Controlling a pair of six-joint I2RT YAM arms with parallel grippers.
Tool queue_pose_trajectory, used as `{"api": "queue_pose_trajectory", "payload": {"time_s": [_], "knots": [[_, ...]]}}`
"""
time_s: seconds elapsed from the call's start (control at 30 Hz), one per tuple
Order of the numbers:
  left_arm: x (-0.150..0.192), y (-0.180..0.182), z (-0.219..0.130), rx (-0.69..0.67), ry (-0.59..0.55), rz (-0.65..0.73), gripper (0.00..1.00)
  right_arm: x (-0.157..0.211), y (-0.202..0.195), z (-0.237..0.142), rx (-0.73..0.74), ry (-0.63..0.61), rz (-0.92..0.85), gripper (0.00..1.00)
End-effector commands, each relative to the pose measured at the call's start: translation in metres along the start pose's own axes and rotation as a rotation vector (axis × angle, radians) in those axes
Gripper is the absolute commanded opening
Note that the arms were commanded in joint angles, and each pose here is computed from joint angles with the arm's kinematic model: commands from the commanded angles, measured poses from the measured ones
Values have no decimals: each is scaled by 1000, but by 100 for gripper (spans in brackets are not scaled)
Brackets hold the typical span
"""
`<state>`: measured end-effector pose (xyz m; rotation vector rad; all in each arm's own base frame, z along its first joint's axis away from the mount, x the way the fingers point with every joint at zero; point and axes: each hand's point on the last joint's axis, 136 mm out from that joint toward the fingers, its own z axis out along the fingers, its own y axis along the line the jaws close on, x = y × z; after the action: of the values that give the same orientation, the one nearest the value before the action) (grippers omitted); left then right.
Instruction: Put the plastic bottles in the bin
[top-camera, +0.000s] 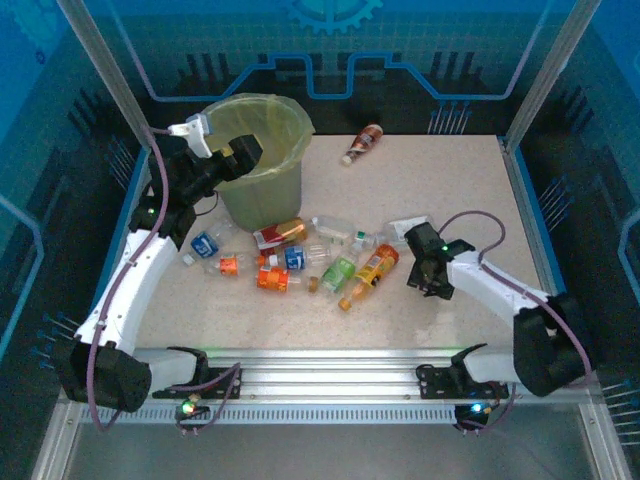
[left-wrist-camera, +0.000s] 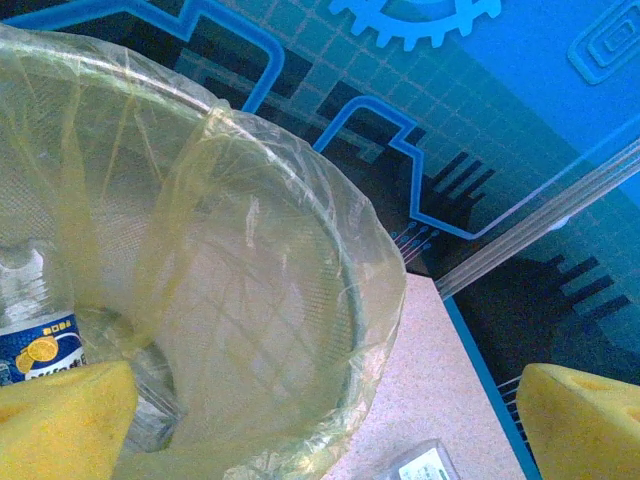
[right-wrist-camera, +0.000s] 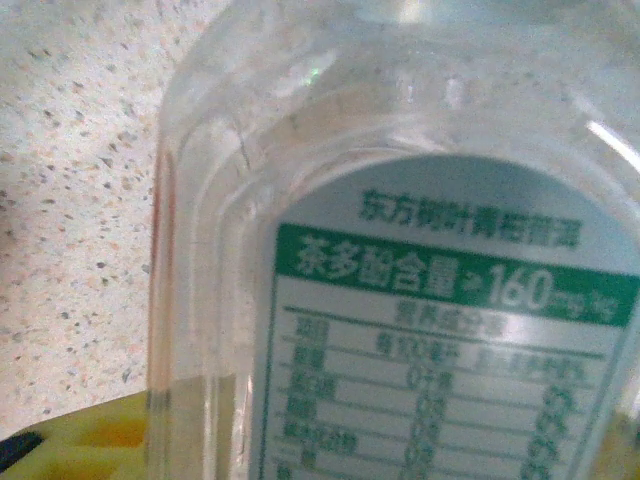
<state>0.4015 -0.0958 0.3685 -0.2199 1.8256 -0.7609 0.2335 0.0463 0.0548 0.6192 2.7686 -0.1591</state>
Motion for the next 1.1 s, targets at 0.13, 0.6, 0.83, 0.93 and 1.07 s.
{"api": "queue_pose_trajectory", "payload": {"time_s": [0.13, 0.6, 0.83, 0.93, 1.07], "knots": [[6, -24, 6, 96, 42, -27, 99, -23, 9, -59, -105, -226, -117, 41], [46, -114, 15, 346, 241, -21, 99, -54, 124, -202, -682, -689, -482, 41], [66, -156, 17, 545, 356, -59, 99, -47, 158, -243, -893, -773, -597, 43], [73, -175, 13, 631, 398, -51, 99, -49, 168, -266, -968, -803, -614, 43], [83, -190, 13, 668, 419, -16, 99, -46, 180, -275, -1036, -799, -625, 43]]}}
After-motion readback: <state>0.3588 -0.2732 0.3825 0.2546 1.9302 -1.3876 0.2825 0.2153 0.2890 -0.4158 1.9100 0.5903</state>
